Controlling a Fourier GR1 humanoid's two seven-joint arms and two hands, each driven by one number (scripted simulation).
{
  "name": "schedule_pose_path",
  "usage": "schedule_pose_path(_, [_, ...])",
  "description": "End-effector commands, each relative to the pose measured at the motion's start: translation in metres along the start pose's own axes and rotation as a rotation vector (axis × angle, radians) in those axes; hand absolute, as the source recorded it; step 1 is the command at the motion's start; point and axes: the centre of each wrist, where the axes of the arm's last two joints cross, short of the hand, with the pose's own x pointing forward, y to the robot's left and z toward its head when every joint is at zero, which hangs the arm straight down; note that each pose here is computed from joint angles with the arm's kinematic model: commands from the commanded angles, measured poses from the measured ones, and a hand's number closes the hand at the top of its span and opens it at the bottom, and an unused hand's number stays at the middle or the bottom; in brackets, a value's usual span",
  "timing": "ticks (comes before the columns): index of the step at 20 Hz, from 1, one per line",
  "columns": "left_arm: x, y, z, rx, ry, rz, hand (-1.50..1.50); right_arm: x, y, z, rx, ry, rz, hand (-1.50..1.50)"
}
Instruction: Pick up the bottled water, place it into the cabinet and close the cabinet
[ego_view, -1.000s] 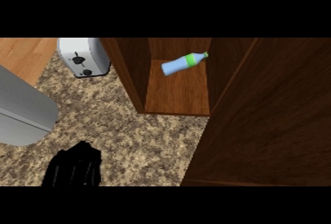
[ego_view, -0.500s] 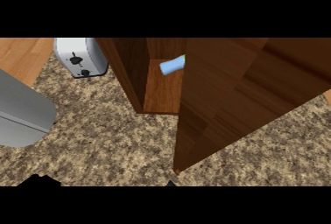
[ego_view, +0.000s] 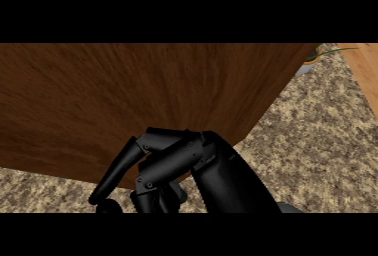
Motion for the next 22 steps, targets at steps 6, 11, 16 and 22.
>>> schedule_pose_path(6, [0.014, 0.019, -0.003, 0.009, 0.001, -0.003, 1.5, -0.032, -0.03, -0.082, -0.023, 0.03, 0.028, 1.5])
schedule_pose_path(11, [0.003, 0.028, 0.016, -0.008, -0.005, -0.007, 1.5, -0.047, -0.062, -0.107, -0.04, 0.082, 0.028, 1.5])
schedule_pose_path(16, [0.019, 0.034, 0.012, 0.005, -0.002, -0.015, 1.5, -0.077, -0.071, -0.123, -0.054, 0.148, 0.052, 1.5])
schedule_pose_path(22, [0.021, 0.034, -0.004, -0.013, -0.014, -0.007, 1.5, -0.109, -0.091, -0.123, -0.097, 0.171, 0.065, 1.5])
